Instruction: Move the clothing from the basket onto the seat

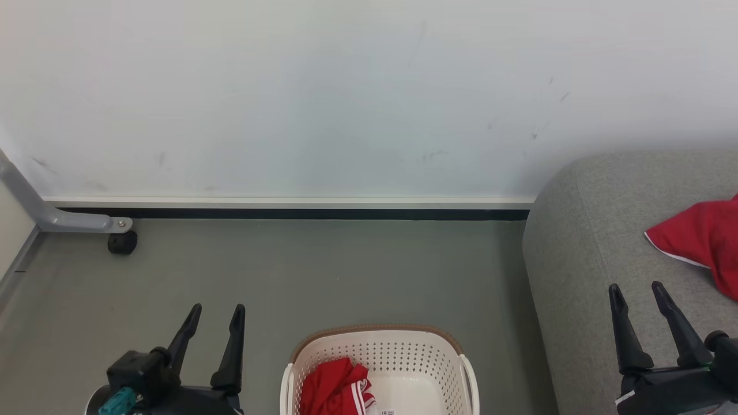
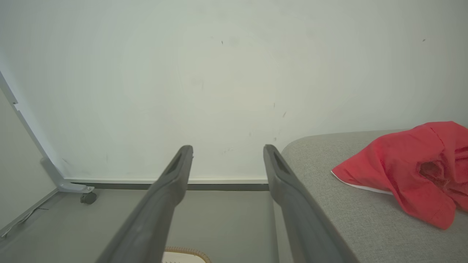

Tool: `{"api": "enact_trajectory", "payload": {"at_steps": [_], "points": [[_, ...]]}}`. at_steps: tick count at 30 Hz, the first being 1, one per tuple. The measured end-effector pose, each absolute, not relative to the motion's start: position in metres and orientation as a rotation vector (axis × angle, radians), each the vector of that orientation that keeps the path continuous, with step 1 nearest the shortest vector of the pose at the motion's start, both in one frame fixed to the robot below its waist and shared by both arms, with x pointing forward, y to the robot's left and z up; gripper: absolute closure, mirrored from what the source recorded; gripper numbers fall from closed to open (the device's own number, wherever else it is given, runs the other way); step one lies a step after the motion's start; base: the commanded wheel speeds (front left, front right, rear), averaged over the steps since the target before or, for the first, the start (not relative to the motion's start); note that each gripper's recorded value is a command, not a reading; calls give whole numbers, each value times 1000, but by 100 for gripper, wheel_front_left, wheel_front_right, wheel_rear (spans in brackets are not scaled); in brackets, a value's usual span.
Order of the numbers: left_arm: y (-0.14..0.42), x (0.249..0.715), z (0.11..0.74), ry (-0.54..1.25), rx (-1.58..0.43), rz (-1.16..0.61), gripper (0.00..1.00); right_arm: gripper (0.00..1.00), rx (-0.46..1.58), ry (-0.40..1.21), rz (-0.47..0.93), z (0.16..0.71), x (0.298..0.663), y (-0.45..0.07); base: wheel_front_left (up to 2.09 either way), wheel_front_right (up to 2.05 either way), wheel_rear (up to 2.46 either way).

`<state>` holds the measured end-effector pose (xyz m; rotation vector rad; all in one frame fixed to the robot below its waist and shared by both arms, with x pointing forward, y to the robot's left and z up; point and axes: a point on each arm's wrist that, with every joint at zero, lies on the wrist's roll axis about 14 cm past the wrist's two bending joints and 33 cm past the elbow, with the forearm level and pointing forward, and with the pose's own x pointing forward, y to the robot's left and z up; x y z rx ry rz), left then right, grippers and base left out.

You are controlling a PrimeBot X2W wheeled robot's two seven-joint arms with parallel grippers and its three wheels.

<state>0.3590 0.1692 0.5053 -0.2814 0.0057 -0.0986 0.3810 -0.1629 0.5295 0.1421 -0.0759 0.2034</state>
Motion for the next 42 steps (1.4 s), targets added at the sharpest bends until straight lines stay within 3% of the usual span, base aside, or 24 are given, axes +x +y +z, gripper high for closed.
{"api": "enact_trajectory", "payload": {"at_steps": [28,42], "points": [[168,369,517,-42,-273,-85,0,0,120,-159,175,551,380,-169,0,0,0],[127,395,506,-7,-264,-197,0,0,116,-119,146,536,390,-183,0,0,0]]}}
